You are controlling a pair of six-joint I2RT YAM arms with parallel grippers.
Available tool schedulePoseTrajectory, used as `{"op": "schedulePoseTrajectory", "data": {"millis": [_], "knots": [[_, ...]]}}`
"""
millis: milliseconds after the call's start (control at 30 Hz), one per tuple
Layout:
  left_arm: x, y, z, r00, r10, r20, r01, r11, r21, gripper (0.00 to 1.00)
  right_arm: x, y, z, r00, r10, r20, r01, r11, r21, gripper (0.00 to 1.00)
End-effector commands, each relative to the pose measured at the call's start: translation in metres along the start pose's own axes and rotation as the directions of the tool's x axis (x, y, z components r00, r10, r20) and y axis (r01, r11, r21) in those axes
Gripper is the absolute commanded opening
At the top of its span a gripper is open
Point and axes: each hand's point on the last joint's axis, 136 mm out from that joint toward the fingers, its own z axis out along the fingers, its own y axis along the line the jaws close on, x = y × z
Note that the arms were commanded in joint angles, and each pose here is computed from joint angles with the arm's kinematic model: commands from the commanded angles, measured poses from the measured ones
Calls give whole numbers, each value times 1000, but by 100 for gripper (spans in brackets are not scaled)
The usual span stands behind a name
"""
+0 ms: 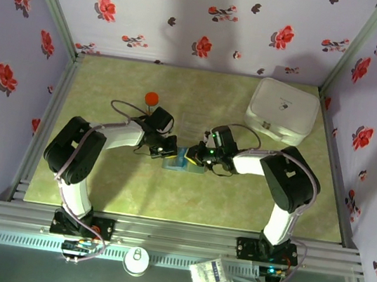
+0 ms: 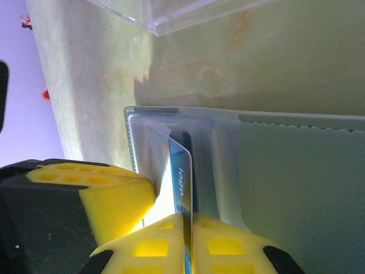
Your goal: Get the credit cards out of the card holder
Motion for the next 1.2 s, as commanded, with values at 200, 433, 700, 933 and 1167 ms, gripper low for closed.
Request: {"op": "schedulePoseTrajectory", "data": {"millis": [200,433,700,933,1167], "knots": [[10,21,4,999,-12,-37,9,997,-75,0,0,-14,-23,999,-28,18,26,995,97,11],[8,20,3,999,-15,-35,12,998,-69,0,-2,-10,-37,997,-78,13,75,984,159,9],[2,7,-5,1000,-4,-15,4,1000,-28,0,-1,-6,-48,993,-122,8,118,975,190,8],[-10,-14,-25,999,15,41,-17,999,44,2,-6,3,-65,952,-303,-46,304,916,261,8],[-15,-13,-46,995,17,103,-24,998,61,7,-19,-1,-86,812,-551,-193,580,720,382,6]]}}
